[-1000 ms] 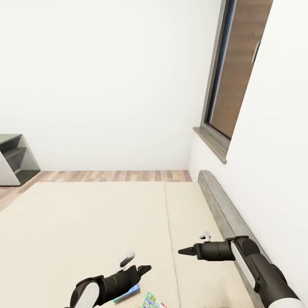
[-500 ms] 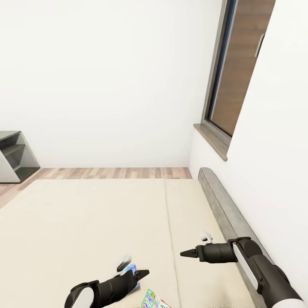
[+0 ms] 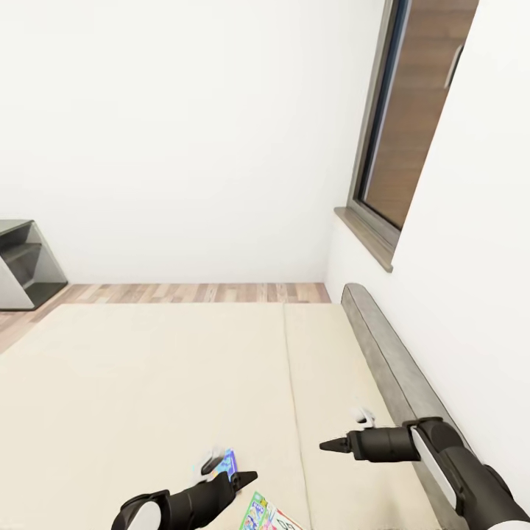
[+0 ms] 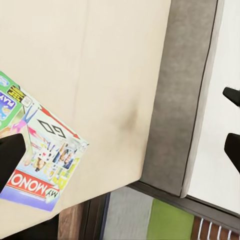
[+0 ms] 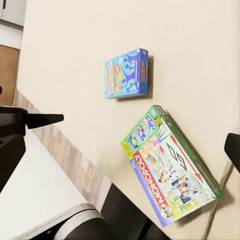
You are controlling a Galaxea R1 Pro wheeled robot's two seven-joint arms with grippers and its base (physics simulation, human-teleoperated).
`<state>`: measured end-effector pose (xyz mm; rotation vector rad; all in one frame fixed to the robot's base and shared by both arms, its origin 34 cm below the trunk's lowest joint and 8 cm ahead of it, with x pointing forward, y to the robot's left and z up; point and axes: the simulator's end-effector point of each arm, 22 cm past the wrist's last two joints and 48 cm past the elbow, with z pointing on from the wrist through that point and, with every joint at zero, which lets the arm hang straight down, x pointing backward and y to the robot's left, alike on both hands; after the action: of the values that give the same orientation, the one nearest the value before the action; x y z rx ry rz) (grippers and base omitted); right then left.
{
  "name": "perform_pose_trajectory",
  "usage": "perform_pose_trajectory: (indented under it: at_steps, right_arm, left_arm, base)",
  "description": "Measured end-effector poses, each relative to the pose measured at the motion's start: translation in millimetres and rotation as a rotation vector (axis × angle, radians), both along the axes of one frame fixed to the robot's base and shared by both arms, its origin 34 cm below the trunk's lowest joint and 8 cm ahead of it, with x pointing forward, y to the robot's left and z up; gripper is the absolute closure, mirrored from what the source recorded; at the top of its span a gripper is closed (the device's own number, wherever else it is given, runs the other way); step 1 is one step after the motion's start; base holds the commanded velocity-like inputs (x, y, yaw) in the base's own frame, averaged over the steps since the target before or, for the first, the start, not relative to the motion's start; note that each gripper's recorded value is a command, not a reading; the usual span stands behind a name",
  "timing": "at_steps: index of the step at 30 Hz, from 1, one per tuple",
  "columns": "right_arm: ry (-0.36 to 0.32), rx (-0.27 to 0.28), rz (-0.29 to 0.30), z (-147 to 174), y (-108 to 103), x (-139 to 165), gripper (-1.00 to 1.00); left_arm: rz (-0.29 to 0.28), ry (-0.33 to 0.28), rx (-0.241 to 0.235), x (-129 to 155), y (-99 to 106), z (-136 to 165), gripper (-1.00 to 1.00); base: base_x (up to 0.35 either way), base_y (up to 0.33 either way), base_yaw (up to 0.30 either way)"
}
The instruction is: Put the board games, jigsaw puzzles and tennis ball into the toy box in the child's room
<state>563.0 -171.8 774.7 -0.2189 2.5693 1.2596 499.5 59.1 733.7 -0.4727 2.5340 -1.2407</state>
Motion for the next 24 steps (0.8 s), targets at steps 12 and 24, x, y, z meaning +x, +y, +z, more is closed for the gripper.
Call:
perform_pose_trajectory:
  at_steps: [12, 24]
  right_arm:
    - [0.039, -0.009, 0.061, -18.9, 3.9, -20.1, -1.00]
    - [0.066, -0.011, 0.089, -30.0, 9.6, -29.8, -1.00]
  left_arm:
    - [0.003, 0.025, -0.001, -4.5, 2.3, -10.0, -1.00]
    - [0.001, 0.045, 0.004, -8.4, 4.0, -18.5, -1.00]
  base:
    - [0.000, 0.000, 0.000]
    - [0.000, 0.000, 0.000]
